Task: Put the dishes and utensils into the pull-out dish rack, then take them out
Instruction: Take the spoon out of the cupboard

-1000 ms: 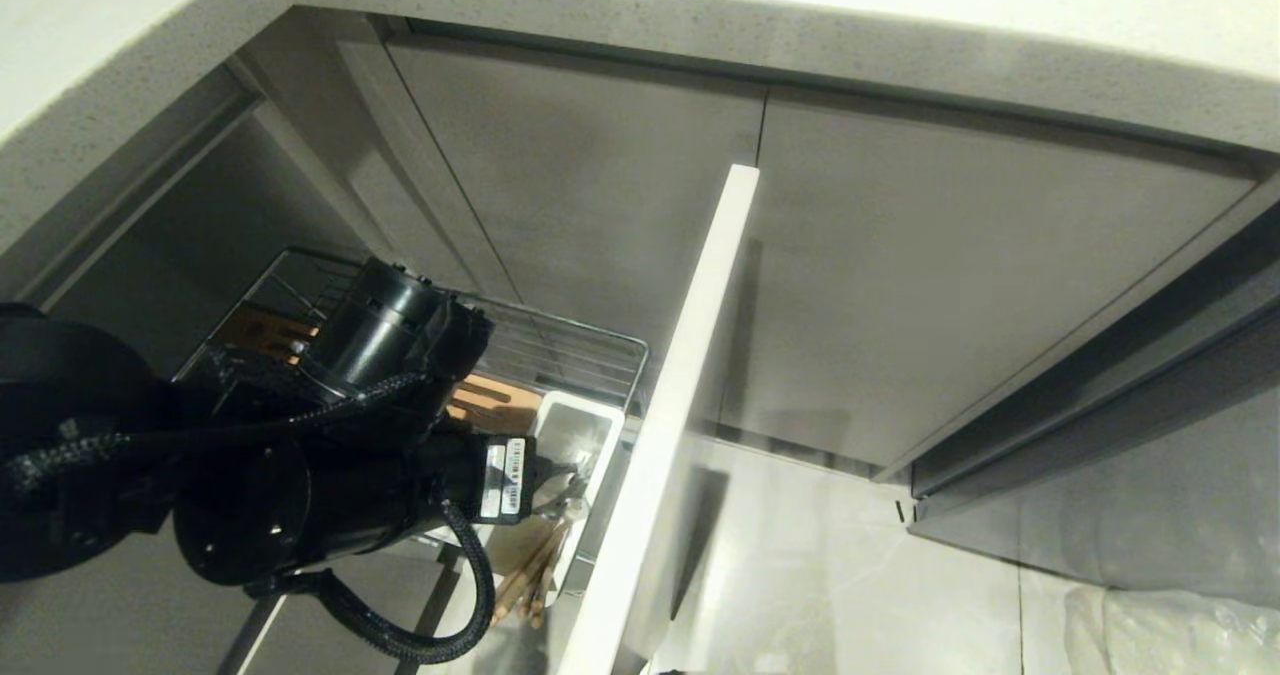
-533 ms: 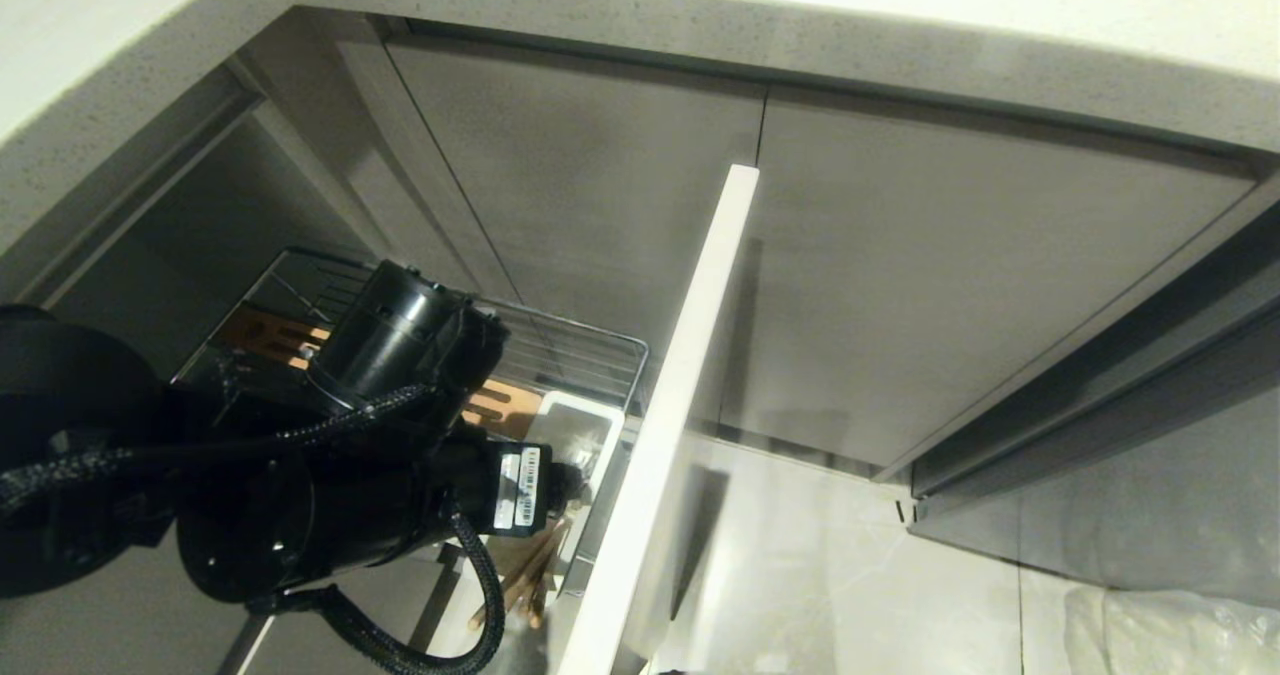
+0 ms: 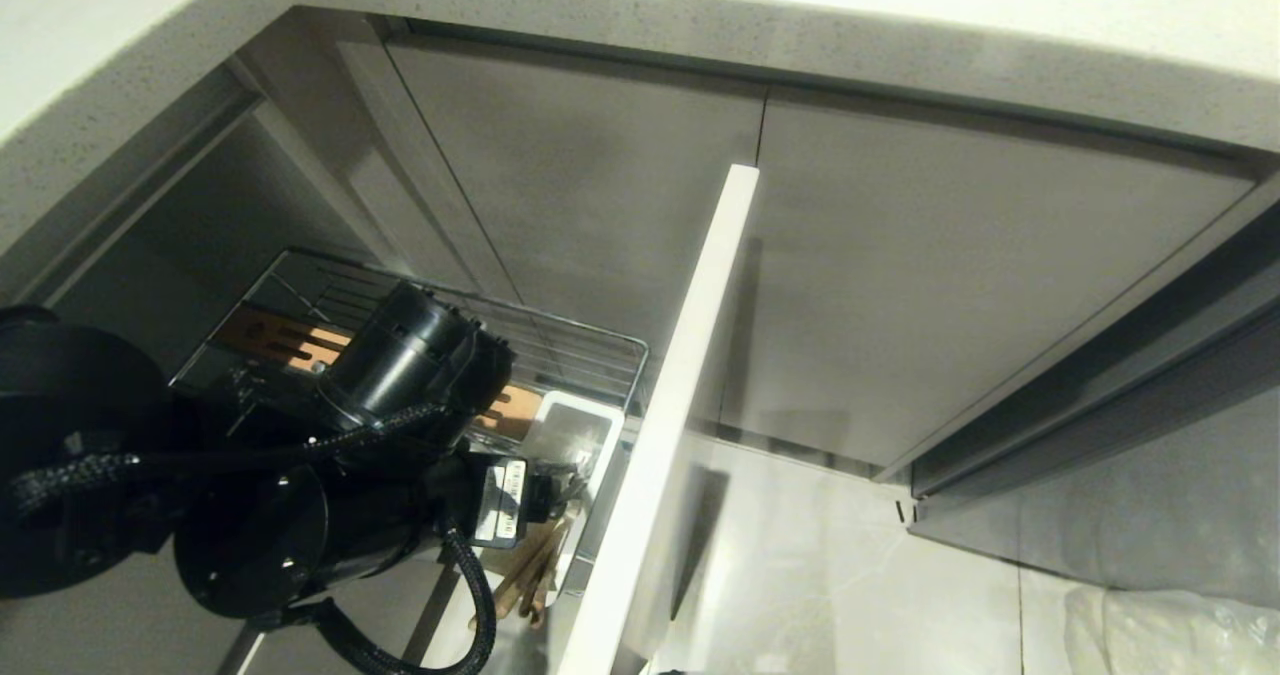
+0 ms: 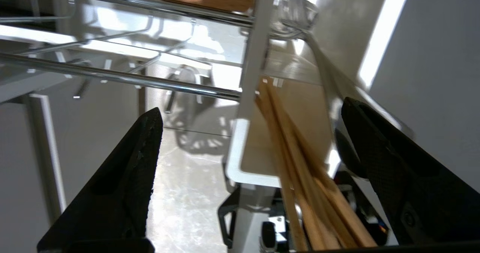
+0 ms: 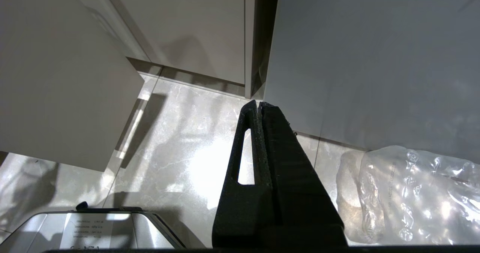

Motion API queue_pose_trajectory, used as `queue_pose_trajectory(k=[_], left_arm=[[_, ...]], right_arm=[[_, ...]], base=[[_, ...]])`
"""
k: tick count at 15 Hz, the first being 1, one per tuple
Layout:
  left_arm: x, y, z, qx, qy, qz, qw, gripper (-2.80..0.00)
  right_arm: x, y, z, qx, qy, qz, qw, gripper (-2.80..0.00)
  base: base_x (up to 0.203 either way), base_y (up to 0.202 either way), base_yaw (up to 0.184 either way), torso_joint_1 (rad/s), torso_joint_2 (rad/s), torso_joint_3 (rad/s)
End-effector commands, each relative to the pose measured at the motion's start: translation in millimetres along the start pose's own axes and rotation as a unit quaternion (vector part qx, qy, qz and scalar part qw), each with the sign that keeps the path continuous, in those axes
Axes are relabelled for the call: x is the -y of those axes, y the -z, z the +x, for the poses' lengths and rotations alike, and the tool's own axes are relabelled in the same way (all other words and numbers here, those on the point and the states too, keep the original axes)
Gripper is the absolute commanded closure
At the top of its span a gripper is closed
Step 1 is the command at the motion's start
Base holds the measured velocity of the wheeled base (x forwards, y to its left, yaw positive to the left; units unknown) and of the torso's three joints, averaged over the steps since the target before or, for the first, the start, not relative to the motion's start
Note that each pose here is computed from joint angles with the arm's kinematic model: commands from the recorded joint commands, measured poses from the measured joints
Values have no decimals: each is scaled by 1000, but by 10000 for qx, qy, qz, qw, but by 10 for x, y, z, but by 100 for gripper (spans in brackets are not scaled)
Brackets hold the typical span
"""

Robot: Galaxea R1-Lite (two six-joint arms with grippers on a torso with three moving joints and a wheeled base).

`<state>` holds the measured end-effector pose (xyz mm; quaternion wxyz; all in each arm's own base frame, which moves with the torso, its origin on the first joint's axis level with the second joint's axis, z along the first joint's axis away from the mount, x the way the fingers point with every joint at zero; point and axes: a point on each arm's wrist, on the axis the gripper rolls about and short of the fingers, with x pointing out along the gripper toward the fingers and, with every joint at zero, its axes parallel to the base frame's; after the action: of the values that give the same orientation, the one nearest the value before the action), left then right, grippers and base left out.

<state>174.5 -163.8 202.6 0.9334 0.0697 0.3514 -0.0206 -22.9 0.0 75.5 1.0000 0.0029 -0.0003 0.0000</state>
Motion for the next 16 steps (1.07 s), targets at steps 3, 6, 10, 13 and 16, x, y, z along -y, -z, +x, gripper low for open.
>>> queue_pose_trajectory(k=[3,6,10,13,16], left_arm=[[-10,24,15,-83,-146,77,9998,-280],[-28,36,22,-102,-337,128,9993,-280],[-18,7,3,-31,-293,64,9995,-280],[-39,18,23,67,-606,97,9981,-280],[-55,19,30,217,-949,126,9952,-280]], right_arm=[[0,0,1,-3,0,2,10000,0],[0,0,1,-3,0,2,10000,0],[0,0,1,-3,0,2,10000,0],[0,0,1,-3,2,2,10000,0],[0,0,1,-3,0,2,10000,0]], base=[[0,0,0,0,0,0],[0,0,0,0,0,0],[0,0,0,0,0,0],[0,0,0,0,0,0],[0,0,0,0,0,0]])
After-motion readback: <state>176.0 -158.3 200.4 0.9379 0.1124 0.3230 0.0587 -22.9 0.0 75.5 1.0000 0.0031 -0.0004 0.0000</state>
